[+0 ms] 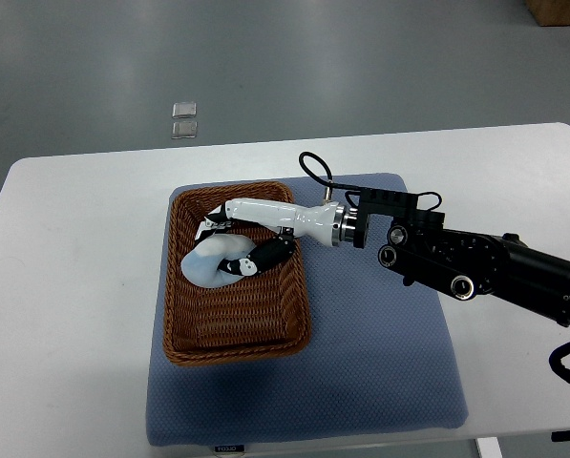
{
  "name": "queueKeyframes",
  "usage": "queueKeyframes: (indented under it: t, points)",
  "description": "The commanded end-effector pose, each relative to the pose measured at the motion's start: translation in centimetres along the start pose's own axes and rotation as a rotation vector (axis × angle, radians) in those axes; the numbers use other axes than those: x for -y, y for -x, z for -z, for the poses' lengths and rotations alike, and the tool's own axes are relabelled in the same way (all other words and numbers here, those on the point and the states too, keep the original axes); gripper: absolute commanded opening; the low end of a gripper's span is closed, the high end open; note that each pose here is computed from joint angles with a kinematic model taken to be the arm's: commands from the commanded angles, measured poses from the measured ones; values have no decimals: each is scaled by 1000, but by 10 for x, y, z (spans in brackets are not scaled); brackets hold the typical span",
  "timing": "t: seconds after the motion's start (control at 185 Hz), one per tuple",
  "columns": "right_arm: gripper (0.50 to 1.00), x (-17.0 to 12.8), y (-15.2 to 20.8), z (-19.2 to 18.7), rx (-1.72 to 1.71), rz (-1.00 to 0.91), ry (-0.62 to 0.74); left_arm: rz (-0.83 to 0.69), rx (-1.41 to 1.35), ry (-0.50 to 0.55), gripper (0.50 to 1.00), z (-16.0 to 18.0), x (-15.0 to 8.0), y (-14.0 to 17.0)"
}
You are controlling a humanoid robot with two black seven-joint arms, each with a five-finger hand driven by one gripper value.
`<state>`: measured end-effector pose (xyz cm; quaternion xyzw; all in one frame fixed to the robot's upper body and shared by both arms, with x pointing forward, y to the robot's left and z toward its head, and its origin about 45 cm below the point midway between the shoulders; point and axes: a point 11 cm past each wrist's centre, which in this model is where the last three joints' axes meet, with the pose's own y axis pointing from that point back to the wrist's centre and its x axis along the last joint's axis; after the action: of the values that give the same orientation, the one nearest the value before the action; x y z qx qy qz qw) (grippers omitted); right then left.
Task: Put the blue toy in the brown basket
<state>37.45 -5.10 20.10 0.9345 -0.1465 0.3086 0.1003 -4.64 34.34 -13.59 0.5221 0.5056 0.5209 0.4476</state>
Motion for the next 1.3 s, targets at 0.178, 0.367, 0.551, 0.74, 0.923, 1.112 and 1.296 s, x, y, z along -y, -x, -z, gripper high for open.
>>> queueKeyframes:
  t: [0.178,0.367,0.551,0.74,0.923,1.112,1.296]
  points:
    - [901,-10,6,-13,20,-26,29,0,0,0,1000,0,0,0]
    - [903,-20,-8,-16,82,-82,31,-1,0,0,1000,0,0,0]
    - [911,-47,-38,-28,414,-238,27,0,0,0,1000,0,0,0]
    - [911,-82,-57,-57,720,-376,92,-1,0,0,1000,0,0,0]
    - [913,-109,-60,-88,981,-470,231,0,0,0,1000,0,0,0]
    - [913,-129,-70,-99,1114,-567,228,0,0,0,1000,0,0,0]
    - [913,-144,-70,-113,1155,-635,248,0,0,0,1000,0,0,0]
